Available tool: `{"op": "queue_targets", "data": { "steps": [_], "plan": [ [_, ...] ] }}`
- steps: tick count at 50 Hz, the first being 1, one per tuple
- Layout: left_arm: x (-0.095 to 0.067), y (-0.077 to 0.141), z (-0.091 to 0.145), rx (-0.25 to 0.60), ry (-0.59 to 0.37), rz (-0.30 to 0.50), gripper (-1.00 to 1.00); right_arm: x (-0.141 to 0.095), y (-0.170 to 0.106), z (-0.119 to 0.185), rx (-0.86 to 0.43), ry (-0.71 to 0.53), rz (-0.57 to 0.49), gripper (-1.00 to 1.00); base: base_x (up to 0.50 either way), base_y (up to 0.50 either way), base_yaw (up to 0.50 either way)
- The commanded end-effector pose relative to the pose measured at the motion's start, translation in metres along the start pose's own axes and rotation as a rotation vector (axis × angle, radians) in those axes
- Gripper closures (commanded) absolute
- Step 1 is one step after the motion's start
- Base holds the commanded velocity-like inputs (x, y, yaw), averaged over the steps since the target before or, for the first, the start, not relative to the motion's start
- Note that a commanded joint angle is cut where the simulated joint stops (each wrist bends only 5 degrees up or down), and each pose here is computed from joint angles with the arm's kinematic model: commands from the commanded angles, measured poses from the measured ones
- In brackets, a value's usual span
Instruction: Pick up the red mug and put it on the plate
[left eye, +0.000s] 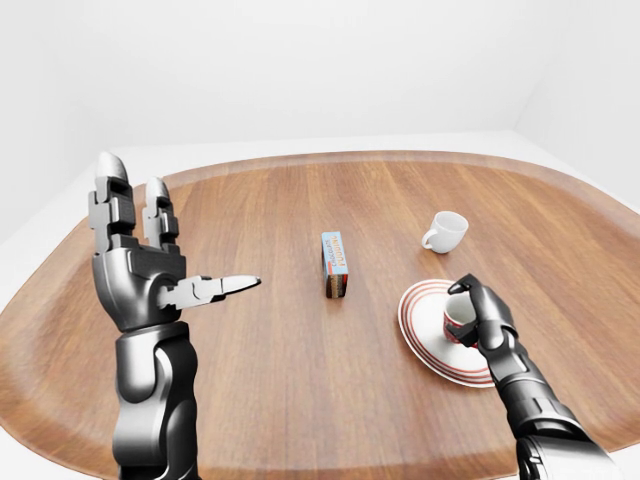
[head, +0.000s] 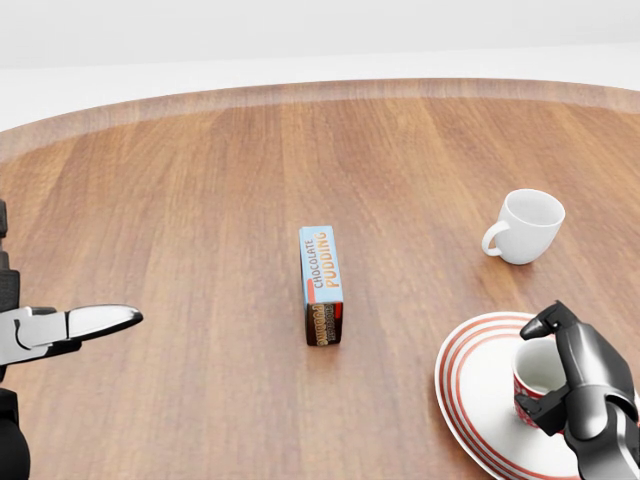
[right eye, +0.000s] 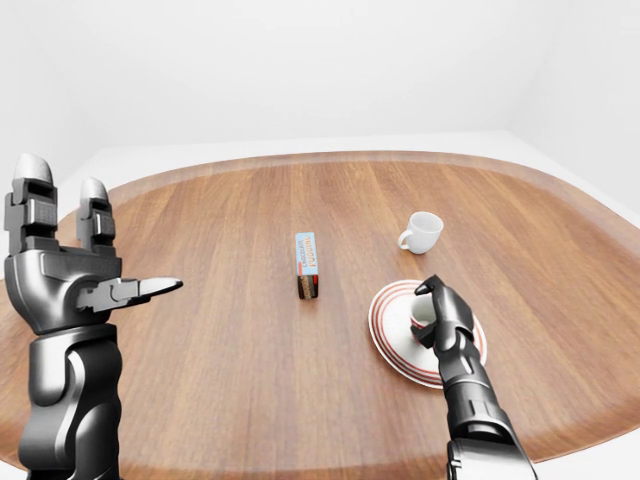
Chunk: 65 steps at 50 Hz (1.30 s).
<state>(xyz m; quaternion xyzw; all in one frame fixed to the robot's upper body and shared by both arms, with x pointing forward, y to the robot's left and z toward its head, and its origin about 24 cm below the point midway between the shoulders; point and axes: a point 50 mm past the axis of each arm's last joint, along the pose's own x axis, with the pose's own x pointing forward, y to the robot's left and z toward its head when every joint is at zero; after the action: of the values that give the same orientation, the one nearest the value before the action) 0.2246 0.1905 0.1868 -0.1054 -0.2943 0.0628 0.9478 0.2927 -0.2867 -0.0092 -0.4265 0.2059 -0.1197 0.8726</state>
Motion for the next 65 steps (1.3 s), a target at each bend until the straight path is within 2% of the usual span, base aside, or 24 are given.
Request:
{"op": "queue_targets", "data": {
  "steps": [1,4,12,19,21,23,24,31,34,38,44,65],
  "plan": [
    [-0.001,0.001,-0.002,0.005,0.011,0.001,-1.0,0.001,-0.01,-0.008,0.135,0.075,-0.23,1.0,0.0,0.0,0.0],
    [-0.001,0.001,-0.003,0.007,0.015,0.002,-1.0,0.002,-0.02,-0.006,0.139,0.081,-0.281,1.0,0.0,0.0,0.0],
    [-0.001,0.001,-0.005,0.008,0.021,0.001,-1.0,0.001,-0.023,-0.004,0.137,0.078,-0.295,1.0,0.0,0.0,0.0],
    [-0.001,0.002,-0.004,0.01,0.019,0.003,-1.0,0.0,-0.014,-0.004,0.139,0.073,-0.251,1.0,0.0,0.0,0.0],
    [-0.001,0.002,-0.004,0.011,0.019,0.004,-1.0,0.0,-0.013,-0.004,0.142,0.069,-0.254,0.76,0.0,0.0,0.0],
    [-0.001,0.002,-0.004,0.011,0.017,0.004,-1.0,0.0,-0.014,-0.005,0.143,0.07,-0.258,0.84,0.0,0.0,0.0],
    [0.0,0.002,-0.003,0.012,0.015,0.003,-1.0,0.0,-0.015,-0.005,0.146,0.07,-0.264,1.0,0.0,0.0,0.0],
    [-0.001,0.002,-0.005,0.013,0.021,0.004,-1.0,0.0,-0.014,-0.005,0.166,0.066,-0.255,1.0,0.0,0.0,0.0],
    [-0.001,0.002,-0.003,0.012,0.015,0.003,-1.0,0.0,-0.01,-0.004,0.307,0.073,-0.229,1.0,0.0,0.0,0.0],
    [-0.002,0.002,-0.005,0.016,0.023,0.002,-1.0,0.001,-0.014,-0.002,0.321,0.065,-0.254,1.0,0.0,0.0,0.0],
    [0.0,0.003,-0.004,0.015,0.017,0.005,-1.0,0.0,-0.016,-0.002,0.265,0.055,-0.262,1.0,0.0,0.0,0.0],
    [-0.001,0.003,-0.003,0.013,0.015,0.004,-1.0,0.0,-0.007,-0.002,0.202,0.057,-0.259,1.0,0.0,0.0,0.0]
  ]
}}
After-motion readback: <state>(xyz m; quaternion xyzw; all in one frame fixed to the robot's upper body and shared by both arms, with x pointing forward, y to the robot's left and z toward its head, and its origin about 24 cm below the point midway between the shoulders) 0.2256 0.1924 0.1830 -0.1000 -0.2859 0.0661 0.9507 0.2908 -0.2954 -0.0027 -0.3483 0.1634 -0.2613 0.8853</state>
